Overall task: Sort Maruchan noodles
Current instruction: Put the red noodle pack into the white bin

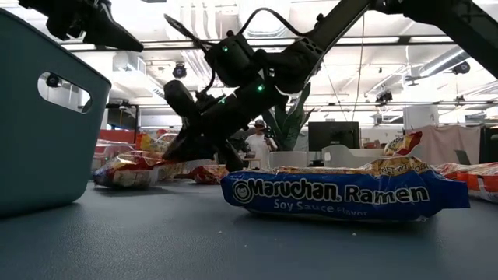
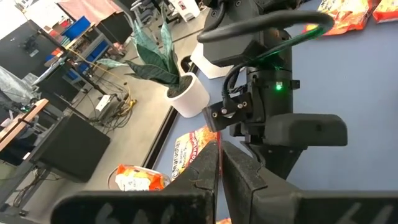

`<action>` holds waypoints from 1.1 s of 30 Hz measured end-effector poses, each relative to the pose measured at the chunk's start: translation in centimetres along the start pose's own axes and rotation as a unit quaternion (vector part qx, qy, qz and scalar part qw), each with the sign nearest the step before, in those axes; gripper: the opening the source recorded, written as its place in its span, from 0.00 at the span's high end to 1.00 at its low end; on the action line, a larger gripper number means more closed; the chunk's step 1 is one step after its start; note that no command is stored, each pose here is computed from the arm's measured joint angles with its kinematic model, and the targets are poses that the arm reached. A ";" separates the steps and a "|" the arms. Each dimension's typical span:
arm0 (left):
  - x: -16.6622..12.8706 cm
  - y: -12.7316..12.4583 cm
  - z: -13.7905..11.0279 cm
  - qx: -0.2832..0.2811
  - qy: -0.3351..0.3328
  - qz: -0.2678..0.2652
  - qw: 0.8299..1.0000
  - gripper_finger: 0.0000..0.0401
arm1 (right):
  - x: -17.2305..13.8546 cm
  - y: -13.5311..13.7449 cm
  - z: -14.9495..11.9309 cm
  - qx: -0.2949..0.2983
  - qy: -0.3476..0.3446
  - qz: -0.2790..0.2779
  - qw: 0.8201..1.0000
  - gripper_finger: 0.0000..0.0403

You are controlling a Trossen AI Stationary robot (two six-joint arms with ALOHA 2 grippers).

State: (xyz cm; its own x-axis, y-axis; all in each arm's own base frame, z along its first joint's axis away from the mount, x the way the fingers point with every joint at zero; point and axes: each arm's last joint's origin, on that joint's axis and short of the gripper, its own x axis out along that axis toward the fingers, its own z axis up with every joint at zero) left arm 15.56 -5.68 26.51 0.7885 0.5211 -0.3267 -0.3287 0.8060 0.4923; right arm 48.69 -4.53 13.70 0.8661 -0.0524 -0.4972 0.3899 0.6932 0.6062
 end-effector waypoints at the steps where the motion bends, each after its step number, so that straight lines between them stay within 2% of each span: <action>1: 0.0 0.0 0.1 -0.002 -0.002 0.000 1.000 1.00 | -0.2 0.2 0.1 -0.007 0.003 0.000 1.000 0.96; 5: 0.0 0.0 0.2 -0.009 -0.006 0.000 1.000 1.00 | -2.0 0.9 0.8 -0.047 0.033 -0.028 0.998 0.98; 8: 0.0 0.0 0.3 -0.015 -0.010 -0.001 1.000 1.00 | -4.1 1.2 0.9 -0.079 0.089 -0.072 0.990 0.98; 12: 0.1 -0.3 0.7 -0.021 -0.021 -0.026 0.999 1.00 | -7.4 1.8 0.4 -0.112 0.179 -0.131 0.969 0.98; 16: 0.5 -0.8 1.4 -0.029 -0.042 -0.053 0.997 1.00 | -10.4 2.3 -0.6 -0.129 0.238 -0.190 0.944 0.98; 19: 1.1 -1.4 2.0 -0.027 -0.054 -0.072 0.996 1.00 | -11.7 2.9 -1.6 -0.127 0.251 -0.208 0.937 0.98; 23: 2.6 -2.5 2.5 -0.018 -0.064 -0.103 0.993 1.00 | -12.4 3.5 -3.3 -0.118 0.255 -0.209 0.937 0.98; 27: 4.2 -3.5 2.4 -0.003 -0.053 -0.108 0.993 1.00 | -12.7 3.5 -4.9 -0.100 0.261 -0.226 0.933 0.97; 33: 5.2 -4.1 2.3 -0.003 -0.038 -0.107 0.994 1.00 | -13.1 2.5 -5.9 -0.073 0.270 -0.249 0.927 0.86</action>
State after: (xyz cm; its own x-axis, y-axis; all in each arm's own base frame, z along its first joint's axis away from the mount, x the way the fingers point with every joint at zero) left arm 22.23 -6.96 24.67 0.8771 0.3153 -0.3623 -0.1518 0.8976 0.4138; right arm 36.45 2.18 18.09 0.2914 -0.0518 -0.9552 0.6188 0.7717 0.1469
